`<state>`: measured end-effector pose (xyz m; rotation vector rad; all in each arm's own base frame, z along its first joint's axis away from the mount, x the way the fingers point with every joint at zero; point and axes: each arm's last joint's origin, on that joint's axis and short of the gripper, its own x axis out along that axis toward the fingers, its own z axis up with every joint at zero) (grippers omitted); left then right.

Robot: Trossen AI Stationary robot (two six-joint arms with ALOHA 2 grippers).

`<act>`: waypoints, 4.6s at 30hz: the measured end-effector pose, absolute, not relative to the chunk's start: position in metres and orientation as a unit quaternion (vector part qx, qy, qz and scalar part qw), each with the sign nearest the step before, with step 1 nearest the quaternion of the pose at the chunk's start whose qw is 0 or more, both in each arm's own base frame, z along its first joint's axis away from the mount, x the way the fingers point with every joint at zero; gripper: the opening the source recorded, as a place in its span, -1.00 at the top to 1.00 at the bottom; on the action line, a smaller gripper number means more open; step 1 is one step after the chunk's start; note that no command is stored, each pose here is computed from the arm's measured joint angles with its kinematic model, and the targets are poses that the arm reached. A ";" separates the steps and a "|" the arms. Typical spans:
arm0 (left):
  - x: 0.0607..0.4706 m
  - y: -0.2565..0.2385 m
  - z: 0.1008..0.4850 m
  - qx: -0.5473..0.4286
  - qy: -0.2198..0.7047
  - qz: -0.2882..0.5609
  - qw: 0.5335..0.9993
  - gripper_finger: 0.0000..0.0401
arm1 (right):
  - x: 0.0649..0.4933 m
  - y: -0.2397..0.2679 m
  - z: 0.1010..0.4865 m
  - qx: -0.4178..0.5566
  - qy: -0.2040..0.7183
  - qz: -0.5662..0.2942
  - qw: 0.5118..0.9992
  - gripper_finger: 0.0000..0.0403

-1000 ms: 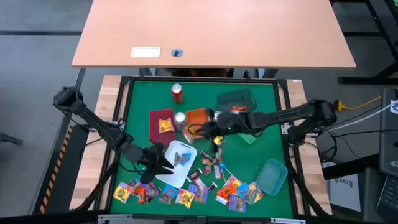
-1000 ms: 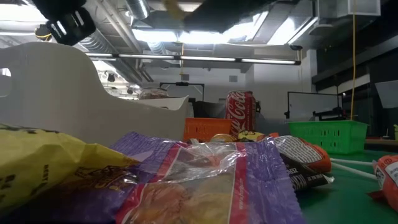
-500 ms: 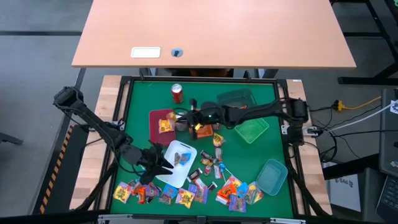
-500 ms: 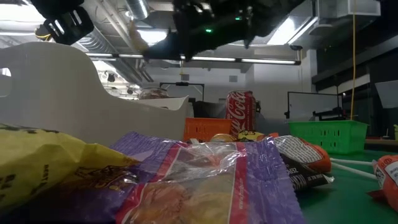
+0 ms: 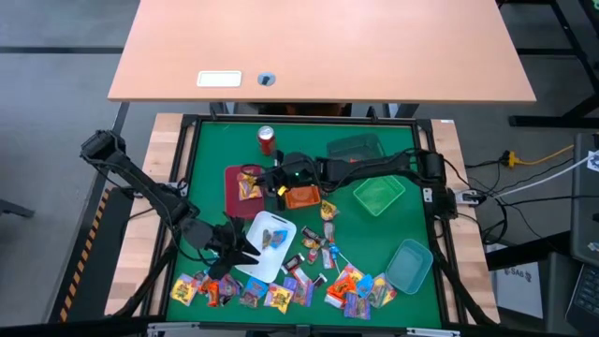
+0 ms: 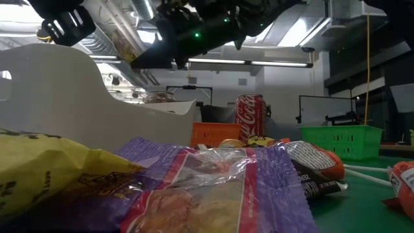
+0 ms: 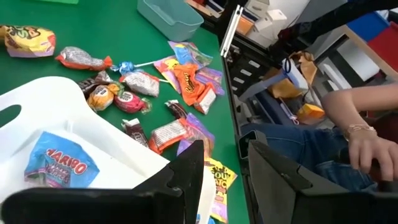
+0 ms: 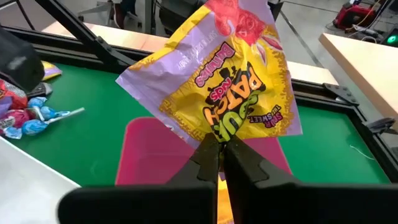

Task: Sort candy
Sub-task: Put the yellow candy into the red bin, then put the blue lollipop into the orange bin

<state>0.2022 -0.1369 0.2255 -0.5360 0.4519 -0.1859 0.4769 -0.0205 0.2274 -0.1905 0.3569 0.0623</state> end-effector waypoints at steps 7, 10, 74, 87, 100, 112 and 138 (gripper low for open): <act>0.202 -0.137 0.226 -0.262 0.221 -0.091 0.935 0.42 | 0.477 -0.021 0.227 -0.095 0.176 0.030 0.979 0.95; 0.202 -0.137 0.226 -0.262 0.220 -0.089 0.936 0.42 | 0.477 -0.021 0.227 -0.095 0.175 0.030 0.979 0.95; 0.148 -0.146 0.156 -0.412 0.512 0.206 0.725 0.43 | 0.360 0.004 0.339 -0.058 0.538 0.071 0.838 0.12; 0.149 -0.148 0.155 -0.412 0.518 0.195 0.724 0.82 | 0.337 0.040 0.345 -0.100 0.578 0.044 0.808 0.12; 0.149 -0.149 0.155 -0.418 0.530 0.192 0.713 1.00 | 0.304 0.055 0.320 -0.094 0.606 0.014 0.790 0.12; 0.147 -0.141 0.173 -0.459 0.527 0.160 0.697 1.00 | 0.244 0.046 0.283 -0.024 0.577 -0.032 0.816 0.12; 0.190 -0.083 0.254 -0.446 0.138 0.084 0.880 1.00 | 0.243 0.051 0.241 0.054 0.533 0.030 0.844 0.12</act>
